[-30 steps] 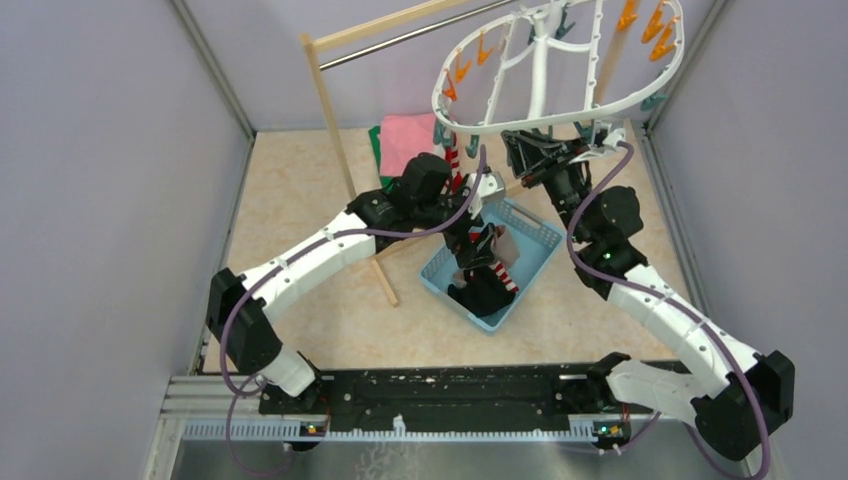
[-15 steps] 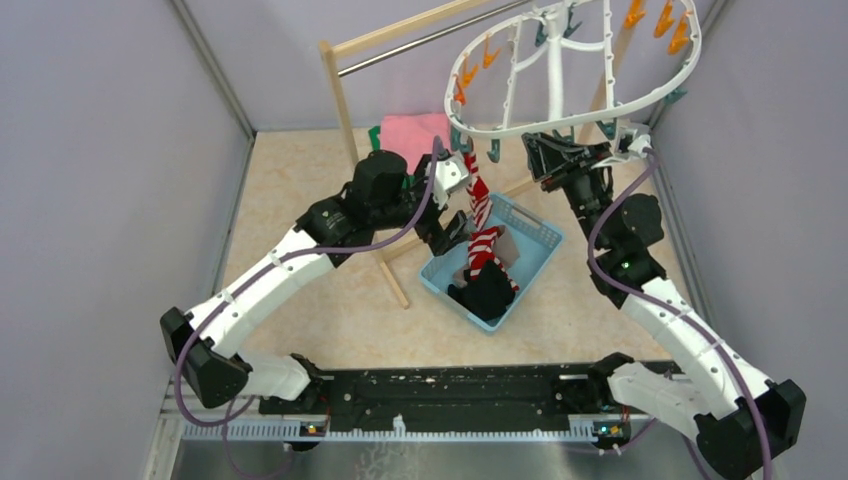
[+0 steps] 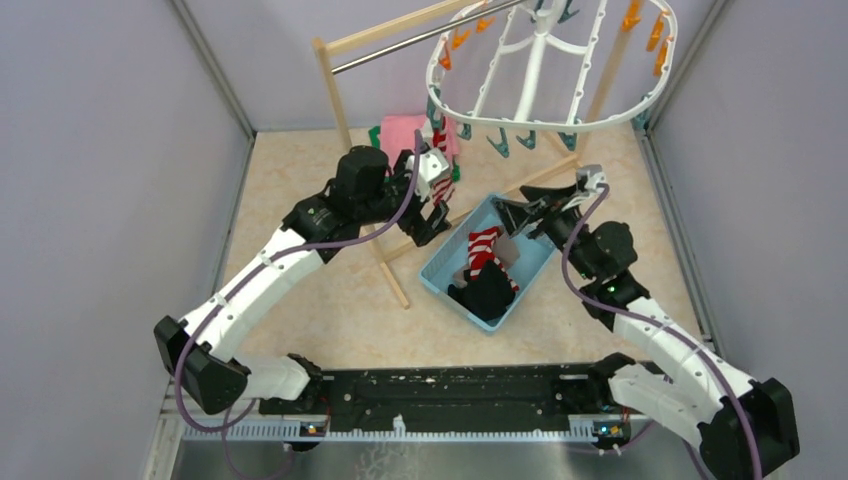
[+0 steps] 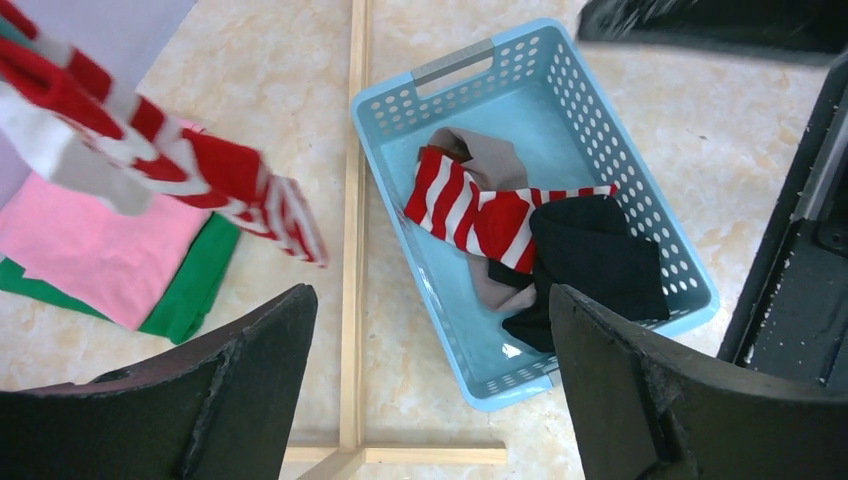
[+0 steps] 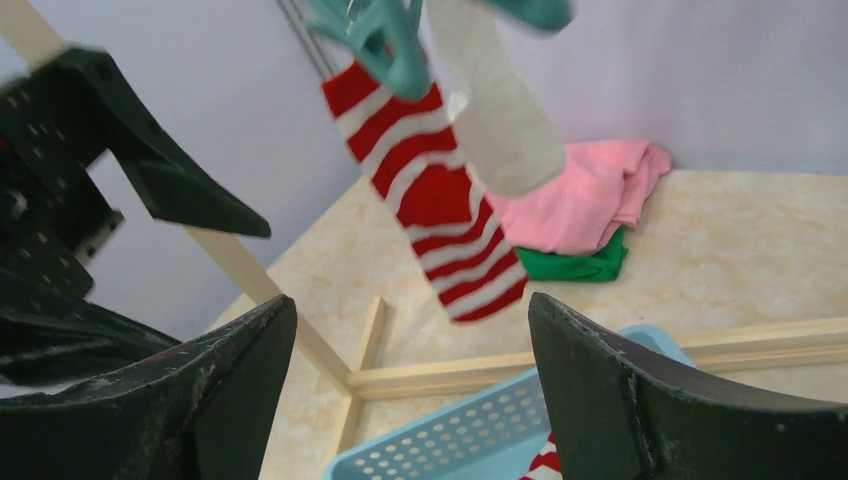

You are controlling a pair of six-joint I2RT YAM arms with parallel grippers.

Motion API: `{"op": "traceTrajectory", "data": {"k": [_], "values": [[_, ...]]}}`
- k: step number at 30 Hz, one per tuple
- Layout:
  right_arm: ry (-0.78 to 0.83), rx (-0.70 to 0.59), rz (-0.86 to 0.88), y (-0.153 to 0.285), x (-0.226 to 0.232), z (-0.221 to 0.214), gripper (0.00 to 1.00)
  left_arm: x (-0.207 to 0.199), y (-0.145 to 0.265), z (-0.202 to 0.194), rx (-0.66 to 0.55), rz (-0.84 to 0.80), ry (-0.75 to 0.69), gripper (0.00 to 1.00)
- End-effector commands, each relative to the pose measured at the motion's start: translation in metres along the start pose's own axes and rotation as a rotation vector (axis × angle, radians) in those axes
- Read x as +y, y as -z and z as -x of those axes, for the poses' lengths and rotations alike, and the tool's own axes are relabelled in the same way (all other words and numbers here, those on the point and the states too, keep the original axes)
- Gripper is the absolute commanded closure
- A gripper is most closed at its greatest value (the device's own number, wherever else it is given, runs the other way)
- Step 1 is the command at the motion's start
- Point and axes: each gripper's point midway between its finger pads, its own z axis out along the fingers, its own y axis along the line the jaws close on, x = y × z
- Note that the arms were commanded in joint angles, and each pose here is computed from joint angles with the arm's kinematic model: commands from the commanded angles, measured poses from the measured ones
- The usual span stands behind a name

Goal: Remove the socks clipped to the hanger

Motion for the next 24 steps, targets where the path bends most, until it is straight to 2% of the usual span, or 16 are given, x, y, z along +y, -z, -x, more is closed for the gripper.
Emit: {"op": "traceTrajectory", "data": {"k": [1,4,10,14,18,20,22,24], "values": [[0.099,-0.004,0.132,-0.014,0.028,-0.014,0.15,-0.008,0.019,0.006,-0.026,-0.030,-0.032,0.10],[0.141,0.018,0.127,-0.036,0.034,-0.038,0.15,-0.008,0.025,0.000,0.001,-0.028,-0.039,0.18],[0.237,-0.075,-0.005,-0.084,0.021,-0.070,0.16,0.003,0.043,0.003,-0.003,0.004,-0.023,0.26],[0.280,-0.177,-0.119,-0.118,0.003,-0.069,0.17,0.002,0.053,0.007,-0.005,0.006,-0.019,0.31],[0.322,-0.218,-0.157,-0.158,0.004,-0.071,0.20,0.001,0.059,0.011,-0.008,0.009,-0.011,0.33],[0.370,-0.227,-0.219,-0.175,-0.002,-0.075,0.25,0.001,0.061,0.012,-0.012,0.012,-0.004,0.33],[0.381,-0.247,-0.243,-0.189,-0.003,-0.076,0.34,0.001,0.063,0.015,-0.018,0.017,0.000,0.34],[0.377,-0.257,-0.213,-0.201,0.004,-0.077,0.56,0.001,0.064,0.018,-0.024,0.021,0.001,0.34]]}}
